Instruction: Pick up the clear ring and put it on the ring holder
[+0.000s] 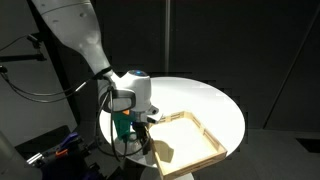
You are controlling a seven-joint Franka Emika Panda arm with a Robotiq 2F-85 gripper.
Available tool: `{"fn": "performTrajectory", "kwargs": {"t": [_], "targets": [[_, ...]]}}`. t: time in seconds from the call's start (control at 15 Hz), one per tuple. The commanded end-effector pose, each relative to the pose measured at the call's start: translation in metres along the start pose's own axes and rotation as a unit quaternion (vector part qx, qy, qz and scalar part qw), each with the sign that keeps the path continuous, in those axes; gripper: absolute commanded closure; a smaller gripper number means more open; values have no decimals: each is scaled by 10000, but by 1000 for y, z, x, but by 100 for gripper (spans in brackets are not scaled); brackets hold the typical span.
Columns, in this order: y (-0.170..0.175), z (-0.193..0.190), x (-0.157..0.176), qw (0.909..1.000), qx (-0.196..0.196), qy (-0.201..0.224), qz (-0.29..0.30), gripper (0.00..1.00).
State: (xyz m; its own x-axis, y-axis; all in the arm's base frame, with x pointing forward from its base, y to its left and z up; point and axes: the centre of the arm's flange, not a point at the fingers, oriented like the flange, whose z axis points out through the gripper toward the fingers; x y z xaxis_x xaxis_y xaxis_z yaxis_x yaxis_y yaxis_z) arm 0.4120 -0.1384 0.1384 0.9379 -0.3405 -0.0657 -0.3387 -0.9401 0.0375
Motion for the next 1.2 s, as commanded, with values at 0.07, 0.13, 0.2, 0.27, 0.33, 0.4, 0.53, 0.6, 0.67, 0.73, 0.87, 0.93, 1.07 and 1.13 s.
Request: {"fn": "performTrajectory", "kwargs": {"t": [0.07, 0.13, 0.2, 0.27, 0.33, 0.4, 0.53, 0.6, 0.67, 0.73, 0.87, 0.93, 1.07, 1.13], "targets": [[0, -2, -5, 10000, 59, 23, 50, 0], [0, -1, -5, 10000, 69, 9, 59, 0], [0, 1, -7, 9999, 81, -24, 70, 0], [-1, 3, -8, 9999, 85, -34, 77, 0], [-1, 3, -9, 9999, 89, -49, 79, 0], [-1, 4, -9, 9999, 93, -51, 78, 0], [-1, 4, -10, 9999, 90, -55, 77, 0], [0, 4, -10, 9999, 89, -62, 82, 15], [1, 4, -10, 9999, 83, -63, 90, 26], [1, 2, -9, 9999, 85, -44, 101, 33], [2, 2, -9, 9999, 86, -31, 117, 35], [2, 0, -9, 9999, 90, -31, 119, 35], [1, -6, -9, 9999, 102, -16, 110, 35], [0, -10, -9, 9999, 105, -2, 101, 35]]}}
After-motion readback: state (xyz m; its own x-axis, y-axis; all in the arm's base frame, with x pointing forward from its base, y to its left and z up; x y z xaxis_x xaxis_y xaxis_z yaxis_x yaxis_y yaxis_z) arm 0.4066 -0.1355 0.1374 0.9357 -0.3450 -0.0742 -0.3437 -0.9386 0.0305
